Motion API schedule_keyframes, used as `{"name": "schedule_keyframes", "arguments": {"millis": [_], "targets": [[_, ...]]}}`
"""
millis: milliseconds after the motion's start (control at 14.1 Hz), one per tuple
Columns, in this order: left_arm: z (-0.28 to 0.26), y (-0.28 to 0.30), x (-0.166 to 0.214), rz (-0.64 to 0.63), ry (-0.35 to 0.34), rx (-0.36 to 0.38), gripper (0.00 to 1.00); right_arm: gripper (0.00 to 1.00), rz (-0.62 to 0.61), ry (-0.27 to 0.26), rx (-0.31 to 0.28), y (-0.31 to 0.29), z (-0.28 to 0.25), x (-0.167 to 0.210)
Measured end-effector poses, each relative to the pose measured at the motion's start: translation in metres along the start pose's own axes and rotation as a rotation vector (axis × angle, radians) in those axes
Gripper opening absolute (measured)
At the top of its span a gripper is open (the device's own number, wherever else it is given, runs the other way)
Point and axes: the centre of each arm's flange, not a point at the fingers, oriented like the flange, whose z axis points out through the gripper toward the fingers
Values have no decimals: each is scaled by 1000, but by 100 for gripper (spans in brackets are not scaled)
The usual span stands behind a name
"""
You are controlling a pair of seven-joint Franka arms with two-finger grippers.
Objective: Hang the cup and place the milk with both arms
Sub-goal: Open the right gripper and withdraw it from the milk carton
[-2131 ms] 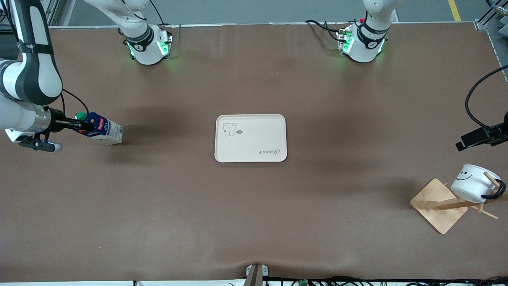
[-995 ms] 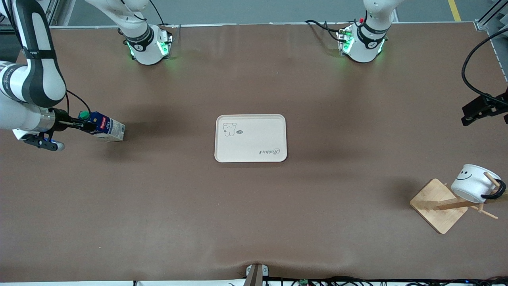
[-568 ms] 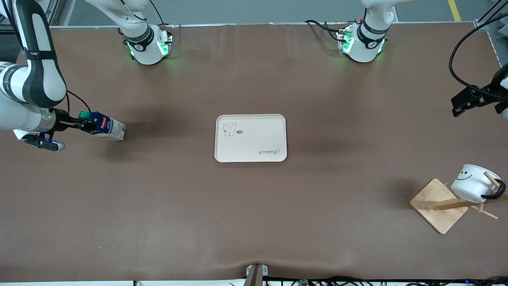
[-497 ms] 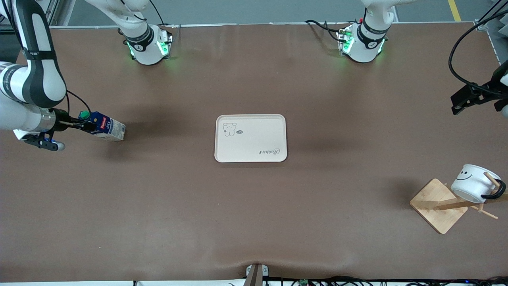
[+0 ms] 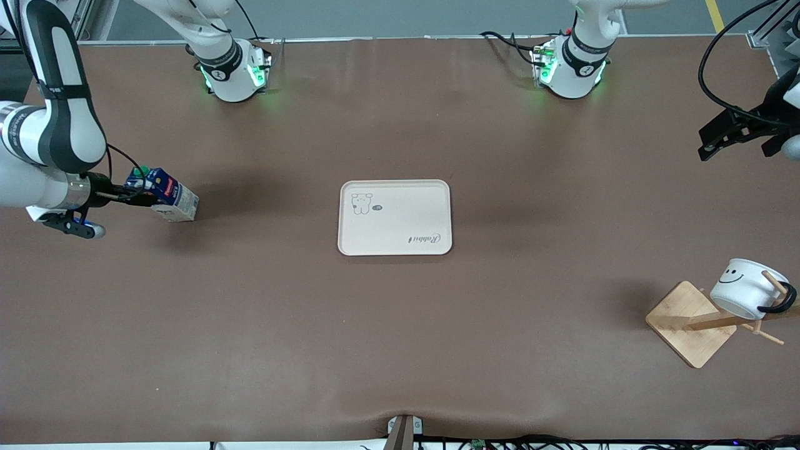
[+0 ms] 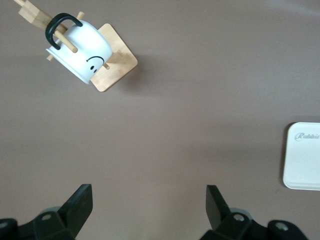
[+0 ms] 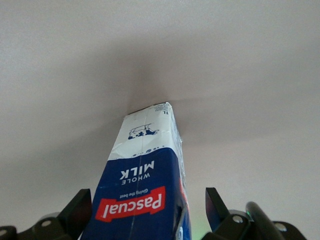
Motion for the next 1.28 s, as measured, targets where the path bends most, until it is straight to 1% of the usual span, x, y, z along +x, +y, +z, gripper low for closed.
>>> {"name": "schedule_keyframes", "arguments": {"millis": [426, 923, 995, 1137, 1279], "targets": [[0, -4, 0, -8, 1, -4, 100, 100, 3, 1, 2, 2, -8, 1], [-1, -2, 0, -4, 2, -4, 100, 100, 5, 11, 7, 5, -101, 0], [-1, -1, 0, -3, 3, -4, 100, 100, 1, 22, 6, 2, -114, -1], [-1, -1, 0, -3, 3, -4, 100, 100, -10, 82, 8, -3, -151, -1], [-1, -1, 0, -3, 3, -4, 100, 100, -39, 120, -6, -18, -197, -10]]}}
